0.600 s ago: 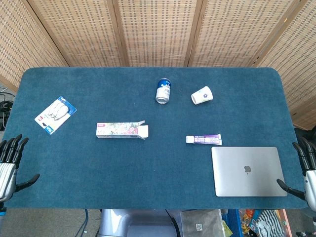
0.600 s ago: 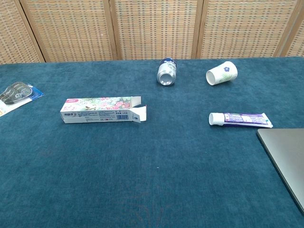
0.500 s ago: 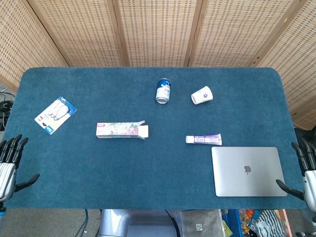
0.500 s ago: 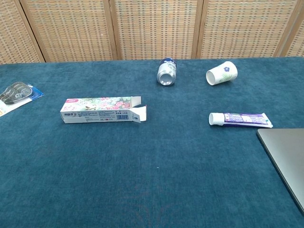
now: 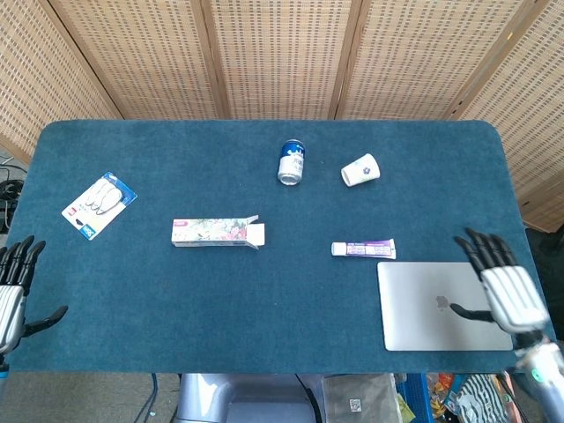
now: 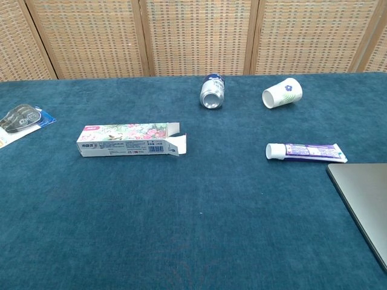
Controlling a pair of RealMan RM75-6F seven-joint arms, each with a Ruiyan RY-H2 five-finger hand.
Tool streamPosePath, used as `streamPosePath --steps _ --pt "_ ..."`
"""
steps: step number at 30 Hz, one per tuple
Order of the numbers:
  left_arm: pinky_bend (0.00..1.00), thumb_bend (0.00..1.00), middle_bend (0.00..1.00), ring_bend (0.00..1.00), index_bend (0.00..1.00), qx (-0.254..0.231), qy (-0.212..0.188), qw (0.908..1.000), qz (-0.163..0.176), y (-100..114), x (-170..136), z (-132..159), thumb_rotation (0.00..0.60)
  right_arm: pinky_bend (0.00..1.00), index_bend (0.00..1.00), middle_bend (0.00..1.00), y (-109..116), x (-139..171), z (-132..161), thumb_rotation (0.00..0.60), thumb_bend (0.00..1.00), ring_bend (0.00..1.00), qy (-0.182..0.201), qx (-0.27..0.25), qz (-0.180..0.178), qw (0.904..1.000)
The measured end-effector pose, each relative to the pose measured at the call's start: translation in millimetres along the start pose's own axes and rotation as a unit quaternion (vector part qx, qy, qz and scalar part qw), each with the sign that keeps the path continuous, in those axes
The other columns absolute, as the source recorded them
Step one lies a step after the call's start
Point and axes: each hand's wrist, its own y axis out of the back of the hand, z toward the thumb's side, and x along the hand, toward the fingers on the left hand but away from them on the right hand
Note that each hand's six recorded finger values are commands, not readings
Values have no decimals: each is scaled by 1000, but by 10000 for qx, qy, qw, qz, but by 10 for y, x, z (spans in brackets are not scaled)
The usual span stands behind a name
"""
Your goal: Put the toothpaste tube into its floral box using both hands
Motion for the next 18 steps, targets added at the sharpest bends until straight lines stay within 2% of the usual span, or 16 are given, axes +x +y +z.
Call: streamPosePath --steps 2,5,9,12,18 --pt "0 181 0 0 0 6 47 10000 -25 -8 24 -10 600 0 72 77 -108 -291 100 600 0 0 175 -37 322 9993" --pt "0 181 0 0 0 14 122 9999 -72 -28 68 -28 600 12 145 171 -295 -701 317 600 0 32 398 -141 622 9972" --pt "0 182 0 0 0 19 187 9997 -132 -54 129 -48 600 73 205 221 -514 -1017 514 600 2 88 459 -209 660 9965" --pt "0 182 0 0 0 16 191 9997 -173 -70 179 -51 600 99 246 249 -642 -1198 586 600 46 112 395 -144 690 9967" --pt "0 182 0 0 0 23 235 9995 -211 -86 239 -72 600 146 271 278 -829 -1451 741 600 104 141 295 -99 776 9965"
